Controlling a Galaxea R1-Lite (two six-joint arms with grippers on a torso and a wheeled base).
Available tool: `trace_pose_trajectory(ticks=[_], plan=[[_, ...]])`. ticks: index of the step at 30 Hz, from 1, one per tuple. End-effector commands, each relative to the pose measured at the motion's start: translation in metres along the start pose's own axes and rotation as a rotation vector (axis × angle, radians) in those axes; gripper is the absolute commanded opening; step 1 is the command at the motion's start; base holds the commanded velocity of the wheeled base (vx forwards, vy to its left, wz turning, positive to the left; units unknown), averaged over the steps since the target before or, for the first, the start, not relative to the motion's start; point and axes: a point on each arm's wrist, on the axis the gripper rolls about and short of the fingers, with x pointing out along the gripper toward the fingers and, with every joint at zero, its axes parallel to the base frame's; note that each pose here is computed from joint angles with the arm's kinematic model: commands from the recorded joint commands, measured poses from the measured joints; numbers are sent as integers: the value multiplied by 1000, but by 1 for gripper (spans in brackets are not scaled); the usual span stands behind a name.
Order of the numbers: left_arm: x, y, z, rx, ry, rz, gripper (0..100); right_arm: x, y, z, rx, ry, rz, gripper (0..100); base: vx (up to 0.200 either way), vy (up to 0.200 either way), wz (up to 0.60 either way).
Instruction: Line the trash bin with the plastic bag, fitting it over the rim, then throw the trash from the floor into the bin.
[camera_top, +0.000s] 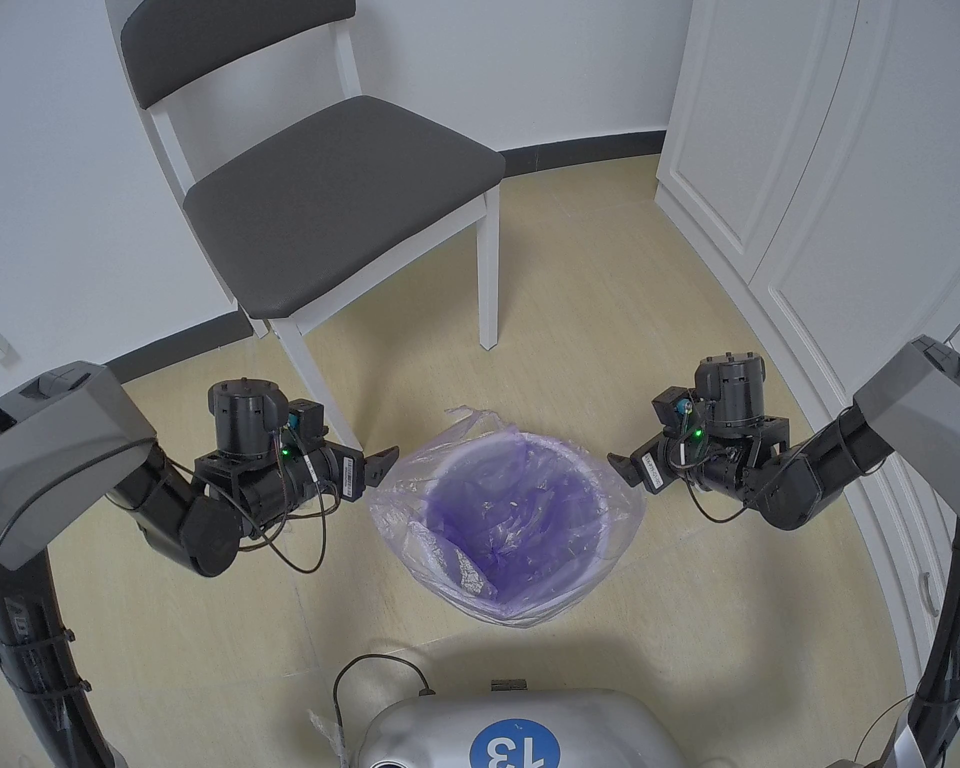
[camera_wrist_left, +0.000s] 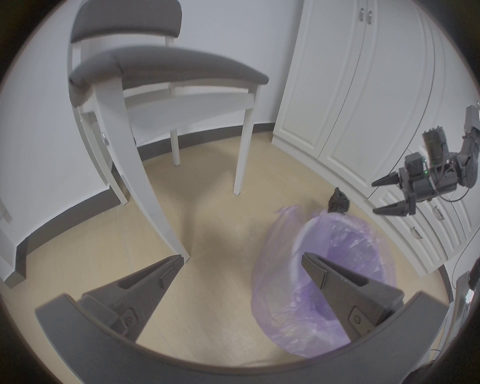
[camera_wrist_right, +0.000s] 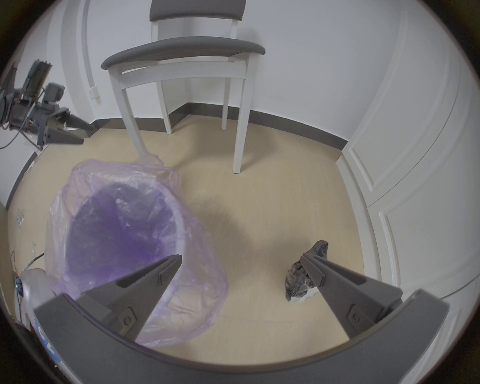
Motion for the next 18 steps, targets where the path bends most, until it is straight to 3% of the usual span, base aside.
trace_pose_trajectory(ticks=[1,6,18], plan=[[-5,-20,-20,6,33,-43,100,1,11,-19,-14,56,28,100,0,0,0],[11,-20,-45,4,51,-42,100,8,18,-35,-19,53,28,100,0,0,0],[23,-17,-63,0,90,-42,100,4,22,-53,-26,104,43,100,0,0,0]])
